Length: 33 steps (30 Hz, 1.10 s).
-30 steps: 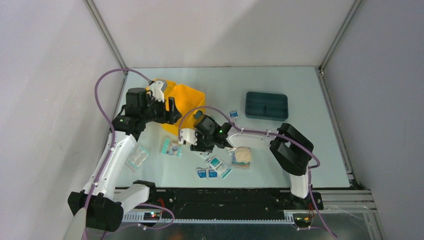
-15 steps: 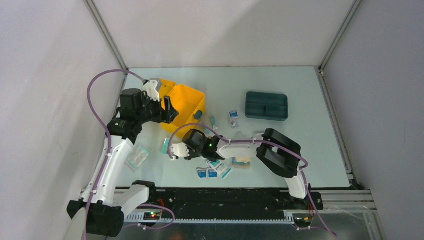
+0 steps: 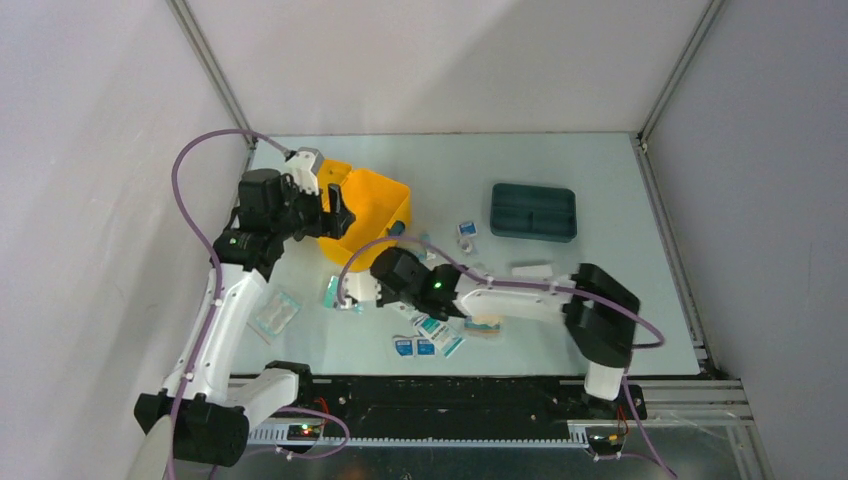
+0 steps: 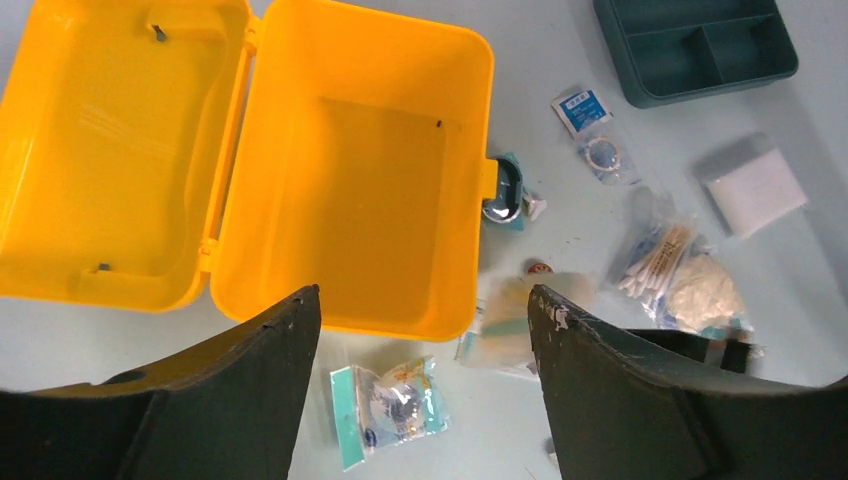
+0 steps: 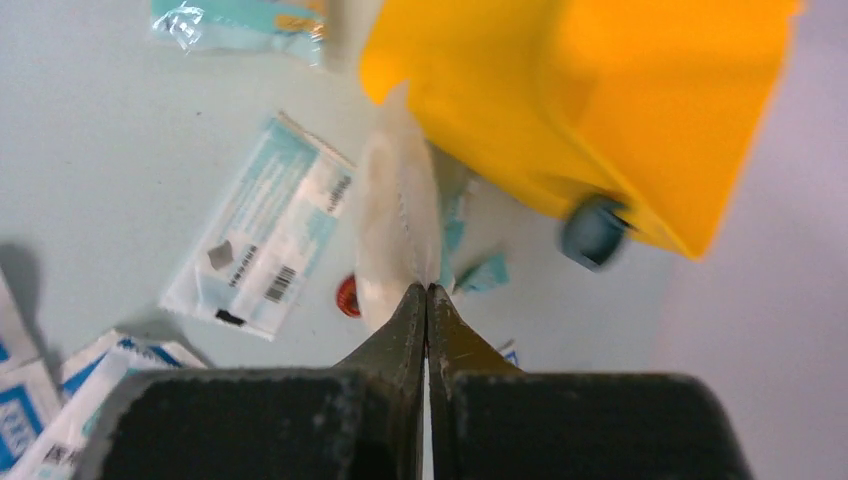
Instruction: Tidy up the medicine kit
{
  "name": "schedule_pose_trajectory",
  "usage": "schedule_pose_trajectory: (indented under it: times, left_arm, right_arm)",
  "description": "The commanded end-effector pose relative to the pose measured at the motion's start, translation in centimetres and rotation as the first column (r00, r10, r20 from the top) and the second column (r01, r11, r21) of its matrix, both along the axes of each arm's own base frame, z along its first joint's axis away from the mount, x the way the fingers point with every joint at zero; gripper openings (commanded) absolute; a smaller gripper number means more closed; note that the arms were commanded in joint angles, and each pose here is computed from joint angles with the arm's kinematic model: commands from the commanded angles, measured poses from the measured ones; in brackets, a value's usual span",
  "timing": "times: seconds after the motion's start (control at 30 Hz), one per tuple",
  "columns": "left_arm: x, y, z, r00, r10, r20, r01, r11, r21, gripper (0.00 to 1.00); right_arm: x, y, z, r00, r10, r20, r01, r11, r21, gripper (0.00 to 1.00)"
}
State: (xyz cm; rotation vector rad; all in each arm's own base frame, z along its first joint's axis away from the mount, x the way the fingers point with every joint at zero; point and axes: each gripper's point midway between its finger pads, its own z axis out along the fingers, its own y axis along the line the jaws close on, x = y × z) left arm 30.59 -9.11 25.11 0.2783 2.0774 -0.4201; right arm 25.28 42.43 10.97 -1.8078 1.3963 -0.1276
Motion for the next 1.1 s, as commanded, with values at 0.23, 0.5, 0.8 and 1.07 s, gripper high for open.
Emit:
schedule_pose_trajectory:
  times: [0.23,0.5,0.8,1.07]
  left_arm:
    - [-1.2,-5.8,2.9,0.798,-0.545,0.257,0.536,0.837,0.111,0.90]
    - [-3.1,-11.7,4.2,0.567,-0.764,0.307,0.783,0.616,0.085,1.00]
    - [-3.9,-16.1,3.0,0.450,-0.849,0.279,0.880,0.475,0.027,0.95]
    - [-4.3,-19.0,2.4,0.402,-0.882,0.246,0.913,0.405,-0.040,0.63]
  right_arm:
    - [-0.9,-5.6,13.4,0.871,0.103,-0.480,0.125,0.899,0.420,0.00]
    - [0.2,-10.0,17.8,0.791,0.225,-0.568,0.164,0.817,0.552,0.00]
    - [0.4,-12.1,21.7,0.791,0.298,-0.534,0.136,0.766,0.628,0.00]
    - [1.3,-12.0,22.4,0.801,0.301,-0.517,0.135,0.750,0.647,0.00]
